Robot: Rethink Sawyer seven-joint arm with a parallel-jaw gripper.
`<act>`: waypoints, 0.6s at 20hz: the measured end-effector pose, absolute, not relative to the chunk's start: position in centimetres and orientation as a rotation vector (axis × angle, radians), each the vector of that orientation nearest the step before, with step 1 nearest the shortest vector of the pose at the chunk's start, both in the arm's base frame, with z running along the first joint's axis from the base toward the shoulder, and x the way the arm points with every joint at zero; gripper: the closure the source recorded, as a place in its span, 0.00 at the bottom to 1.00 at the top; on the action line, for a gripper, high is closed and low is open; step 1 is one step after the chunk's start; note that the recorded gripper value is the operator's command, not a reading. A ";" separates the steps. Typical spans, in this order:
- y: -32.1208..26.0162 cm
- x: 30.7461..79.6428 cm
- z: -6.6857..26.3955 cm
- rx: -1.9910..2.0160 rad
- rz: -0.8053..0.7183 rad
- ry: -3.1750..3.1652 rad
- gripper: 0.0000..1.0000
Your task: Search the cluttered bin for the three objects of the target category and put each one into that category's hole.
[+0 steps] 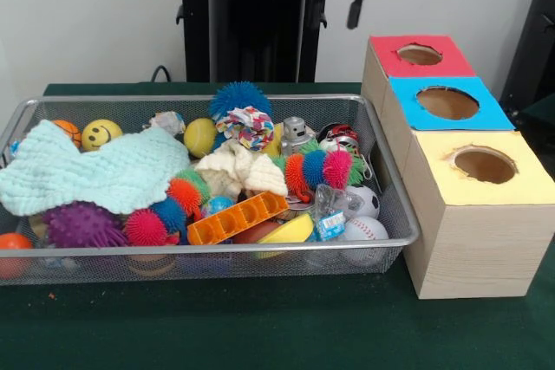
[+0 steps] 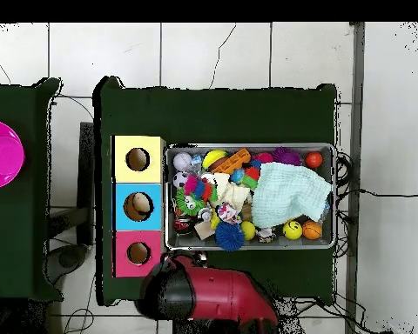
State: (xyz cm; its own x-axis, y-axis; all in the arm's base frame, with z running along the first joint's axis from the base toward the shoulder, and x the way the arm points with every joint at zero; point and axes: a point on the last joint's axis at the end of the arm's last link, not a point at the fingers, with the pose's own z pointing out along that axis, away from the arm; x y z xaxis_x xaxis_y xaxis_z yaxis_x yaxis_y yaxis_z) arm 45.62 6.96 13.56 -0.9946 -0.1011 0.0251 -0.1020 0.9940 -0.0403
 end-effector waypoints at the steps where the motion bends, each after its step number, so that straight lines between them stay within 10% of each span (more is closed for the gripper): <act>1: 5.8 45.7 13.2 0.148 0.068 -3.114 0.00; 12: -1.4 49.0 8.8 0.128 0.008 -3.110 0.00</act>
State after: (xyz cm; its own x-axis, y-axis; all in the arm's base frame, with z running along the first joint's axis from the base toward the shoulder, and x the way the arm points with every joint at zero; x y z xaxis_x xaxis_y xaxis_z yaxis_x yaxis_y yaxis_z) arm 49.01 -1.40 8.79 -0.9962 -0.0823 0.0286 -0.0825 0.9966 -0.0040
